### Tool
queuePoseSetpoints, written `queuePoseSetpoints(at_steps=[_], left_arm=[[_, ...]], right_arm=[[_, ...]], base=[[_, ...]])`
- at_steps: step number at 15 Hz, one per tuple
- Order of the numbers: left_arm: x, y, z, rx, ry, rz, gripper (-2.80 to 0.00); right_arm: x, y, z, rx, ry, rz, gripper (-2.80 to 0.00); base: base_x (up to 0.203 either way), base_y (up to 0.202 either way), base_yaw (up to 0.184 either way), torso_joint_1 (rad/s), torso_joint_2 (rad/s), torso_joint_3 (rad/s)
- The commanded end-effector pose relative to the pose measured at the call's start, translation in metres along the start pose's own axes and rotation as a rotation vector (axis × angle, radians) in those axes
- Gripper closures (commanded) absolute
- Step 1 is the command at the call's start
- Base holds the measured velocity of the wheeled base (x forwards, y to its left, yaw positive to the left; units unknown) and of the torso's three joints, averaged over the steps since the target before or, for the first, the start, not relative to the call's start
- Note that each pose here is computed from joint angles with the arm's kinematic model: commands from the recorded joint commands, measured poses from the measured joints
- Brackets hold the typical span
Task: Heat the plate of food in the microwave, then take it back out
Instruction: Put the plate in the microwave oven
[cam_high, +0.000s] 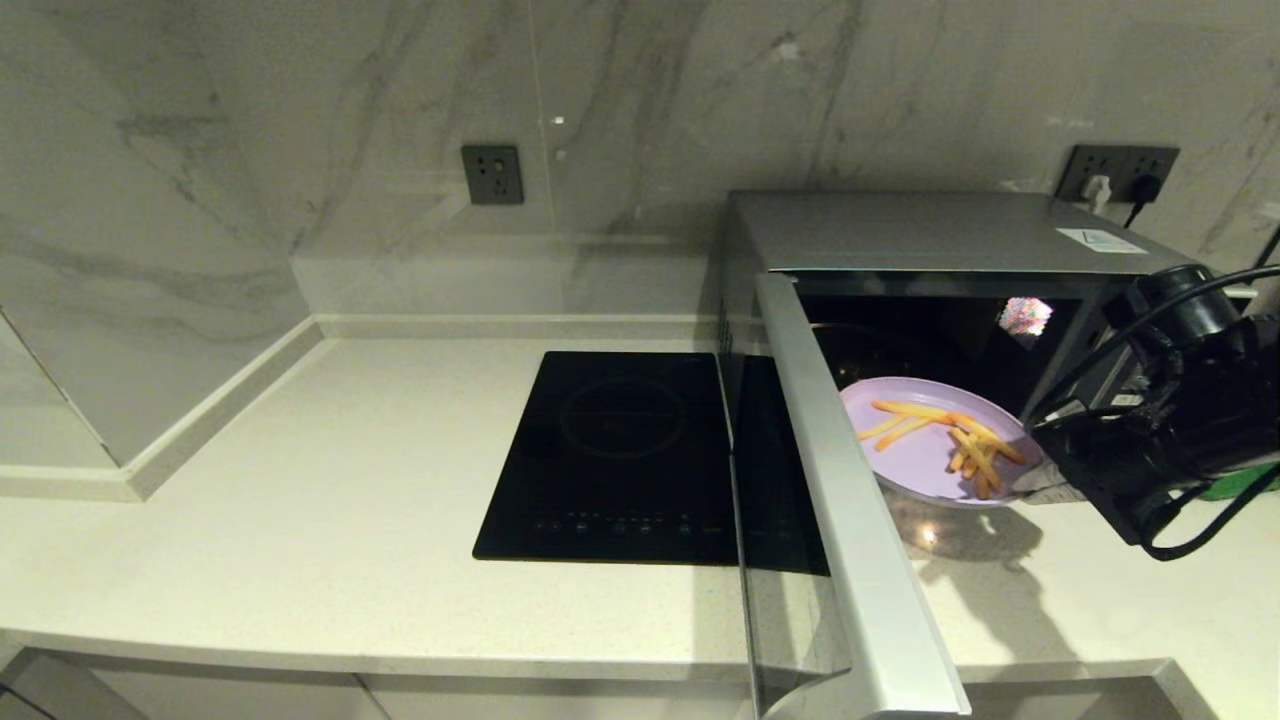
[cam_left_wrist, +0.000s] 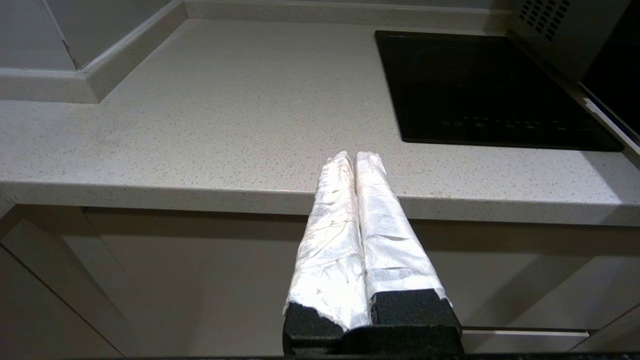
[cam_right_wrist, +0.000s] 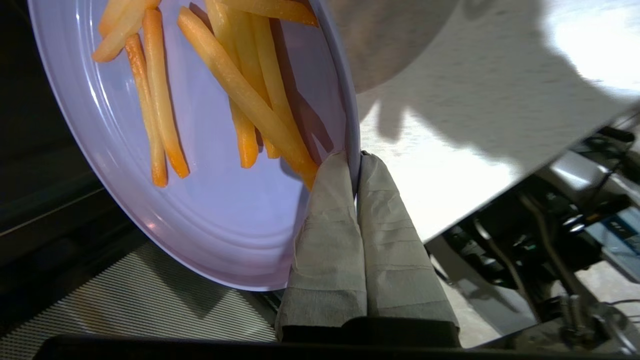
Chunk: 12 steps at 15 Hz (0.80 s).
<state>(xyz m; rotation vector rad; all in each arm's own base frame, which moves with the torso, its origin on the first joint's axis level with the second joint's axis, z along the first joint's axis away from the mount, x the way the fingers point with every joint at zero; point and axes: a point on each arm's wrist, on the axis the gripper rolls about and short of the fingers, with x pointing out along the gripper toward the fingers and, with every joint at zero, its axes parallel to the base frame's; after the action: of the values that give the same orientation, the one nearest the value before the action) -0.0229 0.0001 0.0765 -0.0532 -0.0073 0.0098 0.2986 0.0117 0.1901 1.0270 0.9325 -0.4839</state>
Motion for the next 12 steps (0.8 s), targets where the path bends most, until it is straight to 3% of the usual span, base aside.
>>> queuePoseSetpoints(at_steps=[1, 12], left_arm=[[0.000, 0.000, 0.000, -0.001, -0.001, 0.001, 0.00], [0.000, 0.000, 0.000, -0.001, -0.001, 0.001, 0.00]], right_arm=[[0.020, 0.014, -0.001, 0.017, 0.021, -0.014, 0.00], [0.051, 0.051, 0.016, 0.015, -0.022, 0.039, 0.00]], base=[[0.000, 0.000, 0.000, 0.000, 0.00, 0.000], [0.000, 0.000, 0.000, 0.000, 0.00, 0.000]])
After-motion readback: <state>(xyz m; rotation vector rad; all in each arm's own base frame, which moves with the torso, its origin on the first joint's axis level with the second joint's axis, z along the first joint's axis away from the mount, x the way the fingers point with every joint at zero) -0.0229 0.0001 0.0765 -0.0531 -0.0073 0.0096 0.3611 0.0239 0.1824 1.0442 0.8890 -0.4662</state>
